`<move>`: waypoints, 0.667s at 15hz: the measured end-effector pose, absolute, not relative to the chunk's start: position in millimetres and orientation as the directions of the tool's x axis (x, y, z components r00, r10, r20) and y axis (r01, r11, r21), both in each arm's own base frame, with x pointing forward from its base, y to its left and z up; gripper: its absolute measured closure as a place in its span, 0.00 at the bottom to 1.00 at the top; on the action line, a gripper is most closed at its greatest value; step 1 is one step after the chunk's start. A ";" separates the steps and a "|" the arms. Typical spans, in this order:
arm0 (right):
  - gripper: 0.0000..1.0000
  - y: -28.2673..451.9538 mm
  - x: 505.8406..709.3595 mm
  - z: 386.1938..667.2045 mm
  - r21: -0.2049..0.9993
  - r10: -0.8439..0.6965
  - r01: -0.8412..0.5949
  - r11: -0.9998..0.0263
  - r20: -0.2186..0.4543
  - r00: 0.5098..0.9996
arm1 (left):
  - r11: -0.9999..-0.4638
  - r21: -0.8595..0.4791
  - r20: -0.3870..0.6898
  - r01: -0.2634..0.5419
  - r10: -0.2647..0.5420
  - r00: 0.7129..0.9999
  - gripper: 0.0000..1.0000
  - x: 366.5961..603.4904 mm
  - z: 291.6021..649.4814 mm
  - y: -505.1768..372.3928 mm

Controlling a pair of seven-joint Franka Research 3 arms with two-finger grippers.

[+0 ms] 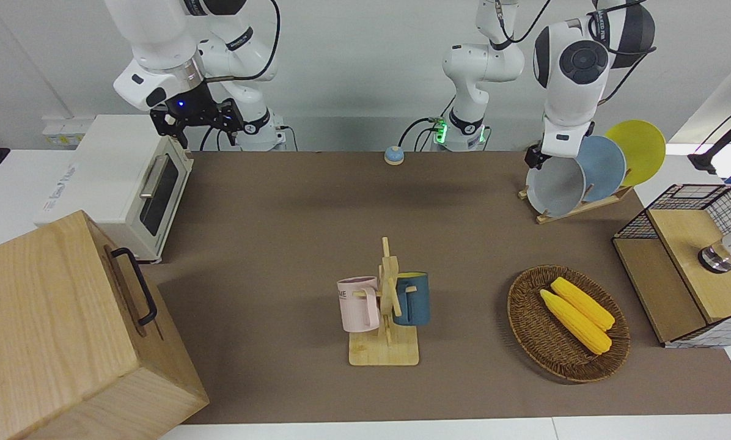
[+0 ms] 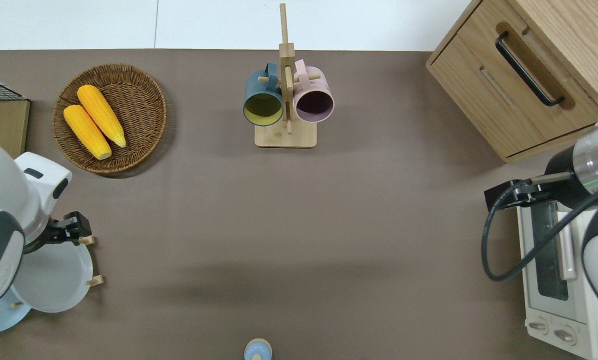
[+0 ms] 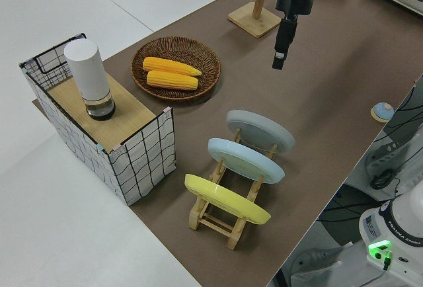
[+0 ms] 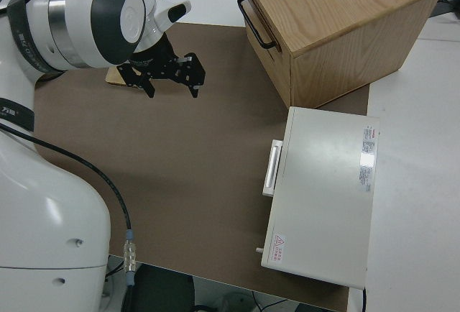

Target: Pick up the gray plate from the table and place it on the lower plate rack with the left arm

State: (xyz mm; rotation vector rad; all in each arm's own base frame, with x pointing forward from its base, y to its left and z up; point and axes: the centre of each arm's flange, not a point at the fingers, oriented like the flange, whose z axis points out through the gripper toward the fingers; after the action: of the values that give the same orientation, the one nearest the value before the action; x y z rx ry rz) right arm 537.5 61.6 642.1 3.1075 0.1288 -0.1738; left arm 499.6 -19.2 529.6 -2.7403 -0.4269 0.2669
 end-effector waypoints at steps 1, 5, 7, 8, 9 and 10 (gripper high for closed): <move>0.01 61.6 537.5 642.1 0.022 0.081 0.084 -0.996 -0.112 0.990 | -0.924 -0.302 -0.148 0.233 0.287 0.947 0.00 501.1 535.7 -25.3; 0.01 61.6 537.5 642.1 0.022 0.081 0.084 -0.996 -0.112 0.990 | -0.993 -0.078 -0.150 0.094 0.105 0.983 0.00 507.3 570.6 -39.3; 0.01 61.6 537.5 642.1 0.022 0.081 0.084 -0.996 -0.112 0.990 | -0.998 -0.042 -0.126 0.040 0.045 0.991 0.00 508.7 585.8 -37.2; 0.01 61.6 537.5 642.1 0.022 0.081 0.084 -0.996 -0.112 0.990 | -1.000 -0.023 -0.112 0.015 0.017 0.994 0.00 509.2 593.6 -37.1; 0.01 61.6 537.5 642.1 0.022 0.081 0.084 -0.996 -0.112 0.990 | -1.000 0.002 -0.096 -0.007 -0.007 0.995 0.00 509.7 602.3 -37.3; 0.01 61.6 537.5 642.1 0.022 0.081 0.084 -0.996 -0.112 0.990 | -0.999 0.028 -0.078 -0.023 -0.026 0.997 0.00 510.2 611.3 -36.3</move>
State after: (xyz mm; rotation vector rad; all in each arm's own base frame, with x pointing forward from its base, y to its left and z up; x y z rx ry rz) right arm 537.5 61.6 642.1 3.1075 0.1288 -0.1738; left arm 510.2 -36.3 611.3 -3.1663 0.0388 0.1238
